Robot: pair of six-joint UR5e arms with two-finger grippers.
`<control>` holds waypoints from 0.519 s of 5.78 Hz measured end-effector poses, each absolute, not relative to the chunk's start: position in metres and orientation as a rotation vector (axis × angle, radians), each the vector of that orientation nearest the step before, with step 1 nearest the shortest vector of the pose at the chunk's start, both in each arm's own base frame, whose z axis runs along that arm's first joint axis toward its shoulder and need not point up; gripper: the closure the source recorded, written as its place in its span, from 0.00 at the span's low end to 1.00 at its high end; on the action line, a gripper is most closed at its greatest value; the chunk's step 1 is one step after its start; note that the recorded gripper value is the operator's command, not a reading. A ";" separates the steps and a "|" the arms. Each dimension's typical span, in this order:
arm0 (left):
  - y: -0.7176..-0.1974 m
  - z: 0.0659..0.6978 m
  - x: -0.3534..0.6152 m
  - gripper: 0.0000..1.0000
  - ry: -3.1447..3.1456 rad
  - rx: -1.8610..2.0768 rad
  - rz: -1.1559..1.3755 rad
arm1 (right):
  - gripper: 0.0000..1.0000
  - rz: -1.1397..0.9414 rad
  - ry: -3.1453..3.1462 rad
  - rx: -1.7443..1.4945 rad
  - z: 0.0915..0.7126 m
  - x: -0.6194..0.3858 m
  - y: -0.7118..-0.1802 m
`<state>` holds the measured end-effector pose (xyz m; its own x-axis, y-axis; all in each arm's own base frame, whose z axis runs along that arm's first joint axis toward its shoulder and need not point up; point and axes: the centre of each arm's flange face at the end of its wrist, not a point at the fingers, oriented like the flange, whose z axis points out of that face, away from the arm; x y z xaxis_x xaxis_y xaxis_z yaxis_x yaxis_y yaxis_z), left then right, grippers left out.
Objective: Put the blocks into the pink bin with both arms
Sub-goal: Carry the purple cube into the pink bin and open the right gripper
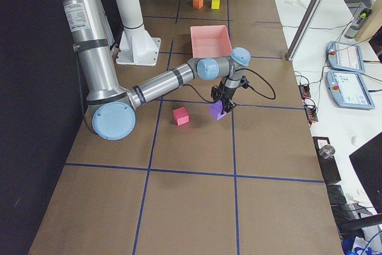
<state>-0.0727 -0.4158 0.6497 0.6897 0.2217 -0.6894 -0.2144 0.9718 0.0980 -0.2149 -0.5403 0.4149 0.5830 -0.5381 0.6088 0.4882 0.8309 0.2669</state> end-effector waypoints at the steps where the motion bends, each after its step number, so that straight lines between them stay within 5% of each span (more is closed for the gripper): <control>1: -0.416 0.649 -0.073 0.00 0.772 0.012 0.245 | 0.71 -0.441 -0.793 0.037 0.345 -0.256 -0.535; 3: -0.416 0.649 -0.072 0.00 0.772 0.013 0.246 | 0.69 -0.160 -0.836 -0.052 0.222 -0.366 -0.496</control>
